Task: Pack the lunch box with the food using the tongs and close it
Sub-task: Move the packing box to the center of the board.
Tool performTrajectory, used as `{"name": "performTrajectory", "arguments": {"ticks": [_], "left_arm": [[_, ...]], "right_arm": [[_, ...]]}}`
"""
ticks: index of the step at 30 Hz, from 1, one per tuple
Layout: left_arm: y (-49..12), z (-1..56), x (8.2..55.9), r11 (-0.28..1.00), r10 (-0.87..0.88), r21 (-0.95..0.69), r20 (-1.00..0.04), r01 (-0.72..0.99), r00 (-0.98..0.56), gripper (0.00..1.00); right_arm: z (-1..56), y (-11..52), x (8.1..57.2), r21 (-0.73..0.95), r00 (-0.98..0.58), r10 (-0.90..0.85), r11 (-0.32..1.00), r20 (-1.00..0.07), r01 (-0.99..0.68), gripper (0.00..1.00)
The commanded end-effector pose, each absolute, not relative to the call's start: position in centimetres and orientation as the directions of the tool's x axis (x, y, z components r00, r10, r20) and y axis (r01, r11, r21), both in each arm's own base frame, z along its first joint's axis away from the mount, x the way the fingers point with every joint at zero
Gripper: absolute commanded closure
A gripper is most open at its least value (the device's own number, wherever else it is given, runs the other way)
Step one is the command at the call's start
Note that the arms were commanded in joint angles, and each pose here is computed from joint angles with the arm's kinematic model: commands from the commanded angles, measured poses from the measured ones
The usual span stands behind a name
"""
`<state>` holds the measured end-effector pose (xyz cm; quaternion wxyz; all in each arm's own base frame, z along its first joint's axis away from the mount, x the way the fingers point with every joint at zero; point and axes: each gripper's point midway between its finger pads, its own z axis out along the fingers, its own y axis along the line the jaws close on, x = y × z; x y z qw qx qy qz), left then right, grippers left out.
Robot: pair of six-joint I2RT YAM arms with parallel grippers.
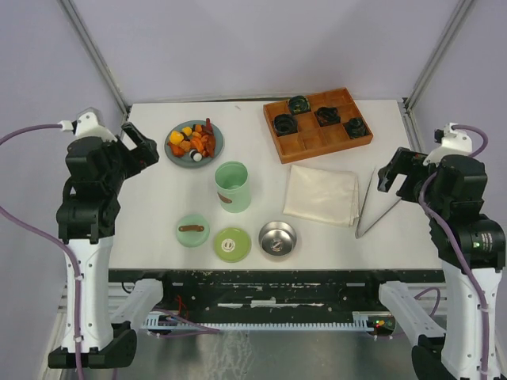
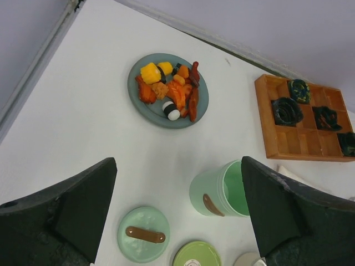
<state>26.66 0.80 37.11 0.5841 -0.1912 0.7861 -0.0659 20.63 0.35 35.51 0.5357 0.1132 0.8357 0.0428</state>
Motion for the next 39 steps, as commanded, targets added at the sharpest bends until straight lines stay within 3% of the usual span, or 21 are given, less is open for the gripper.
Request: {"name": "performTrajectory", "arguments": {"ticks": [1, 12, 24, 31, 39], "left_arm": [[-2.2, 38.9, 28.8, 0.926, -0.377, -0.369, -0.896, -0.079, -0.234, 0.02], [-18.8, 38.1, 33.2, 0.852, -0.211, -0.378, -0.881, 0.362, -0.423, 0.01], [-38.1, 30.8, 34.4, 0.767, 0.016, -0.344, -0.833, 0.542, -0.553, 0.00], [-42.0, 24.3, 34.4, 0.796, 0.096, -0.326, -0.763, 0.509, -0.639, 0.00], [-39.1, 17.8, 34.9, 0.908, 0.111, -0.215, -0.705, 0.360, -0.700, 0.00]], "right_arm": [[35.2, 1.3, 22.7, 0.234, -0.365, 0.263, 0.965, -0.893, 0.121, 0.01], [29.4, 4.5, 24.8, 0.288, -0.486, 0.272, 0.957, -0.831, 0.043, 0.01], [25.8, 5.8, 24.9, 0.335, -0.579, 0.318, 0.939, -0.751, 0.081, 0.01], [23.6, 6.4, 24.8, 0.364, -0.632, 0.354, 0.924, -0.689, 0.121, 0.01], [21.7, 6.2, 24.9, 0.346, -0.680, 0.371, 0.921, -0.632, 0.181, 0.01]]}}
